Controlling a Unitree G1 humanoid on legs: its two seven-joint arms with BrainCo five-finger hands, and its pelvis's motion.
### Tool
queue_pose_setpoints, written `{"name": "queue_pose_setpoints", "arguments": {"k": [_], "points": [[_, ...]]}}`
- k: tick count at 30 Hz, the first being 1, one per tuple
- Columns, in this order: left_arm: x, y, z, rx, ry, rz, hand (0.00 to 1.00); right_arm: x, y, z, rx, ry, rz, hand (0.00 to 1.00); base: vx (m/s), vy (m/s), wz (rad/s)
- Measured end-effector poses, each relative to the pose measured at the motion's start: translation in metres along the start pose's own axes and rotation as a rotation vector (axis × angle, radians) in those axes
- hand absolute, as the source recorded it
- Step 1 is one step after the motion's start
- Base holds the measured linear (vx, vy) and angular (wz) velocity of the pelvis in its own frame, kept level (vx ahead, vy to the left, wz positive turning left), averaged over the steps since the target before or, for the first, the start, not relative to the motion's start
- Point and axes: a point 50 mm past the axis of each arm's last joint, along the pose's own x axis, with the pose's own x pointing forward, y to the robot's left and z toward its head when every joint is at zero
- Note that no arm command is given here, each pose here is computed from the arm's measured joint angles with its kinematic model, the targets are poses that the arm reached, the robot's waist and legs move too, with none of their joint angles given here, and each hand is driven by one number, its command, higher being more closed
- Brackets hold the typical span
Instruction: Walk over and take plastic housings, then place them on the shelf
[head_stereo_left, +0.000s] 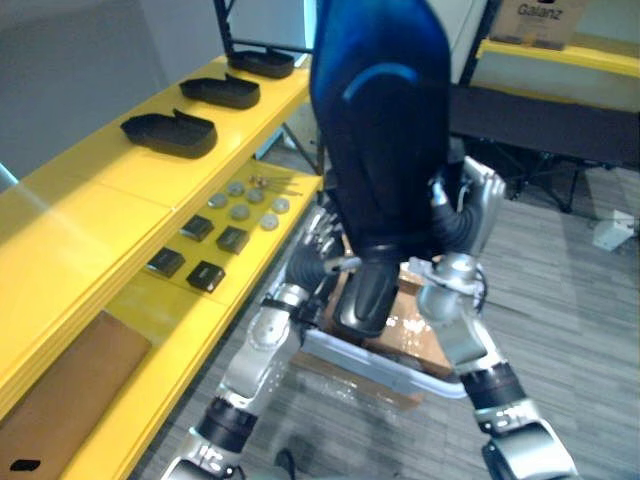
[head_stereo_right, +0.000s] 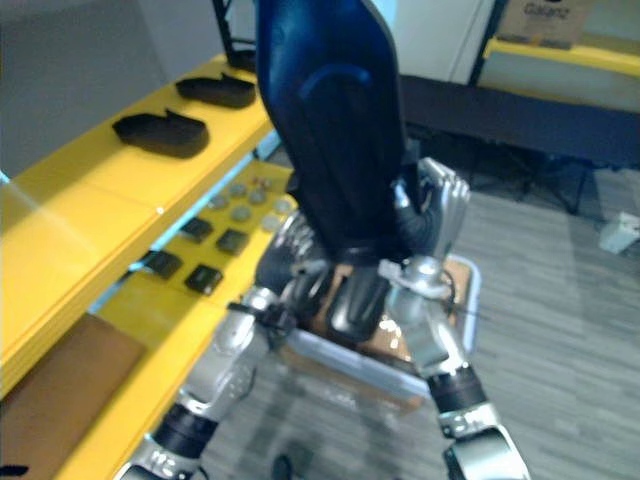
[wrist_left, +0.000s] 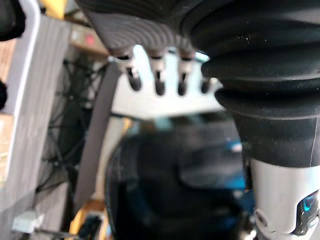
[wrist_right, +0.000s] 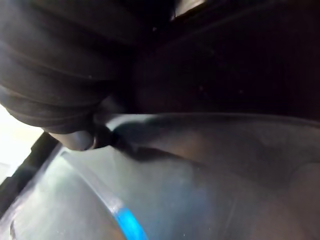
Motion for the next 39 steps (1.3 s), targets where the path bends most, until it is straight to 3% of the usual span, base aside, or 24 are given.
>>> {"name": "queue_pose_setpoints", "arguments": {"k": [9,10,22,30,31,35,39], "points": [[-0.002,0.004,-0.012,0.002,0.053,0.056,0.0,-0.034,0.017,0.005,0.097,0.072,0.126,1.0,-0.05,0.009,0.01],[-0.003,0.006,-0.014,-0.004,0.062,0.074,1.0,-0.041,0.018,0.003,0.1,0.089,0.142,1.0,0.04,0.001,0.01],[-0.012,0.013,-0.032,-0.159,0.133,0.178,1.0,-0.084,0.02,-0.005,0.124,0.207,0.25,1.0,-0.01,0.001,-0.03],[-0.015,0.015,-0.038,-0.285,0.17,0.182,1.0,-0.089,0.021,-0.002,0.154,0.197,0.264,1.0,-0.01,0.008,-0.01],[-0.016,0.015,-0.041,-0.308,0.182,0.183,1.0,-0.091,0.021,-0.001,0.155,0.198,0.269,0.0,-0.01,0.015,-0.05],[-0.017,0.015,-0.044,-0.351,0.203,0.167,1.0,-0.097,0.019,0.0,0.173,0.192,0.286,0.0,0.0,0.006,-0.02],[-0.02,0.018,-0.046,-0.334,0.215,0.176,1.0,-0.1,0.018,-0.001,0.326,0.278,0.414,0.0,0.0,0.005,-0.02]]}}
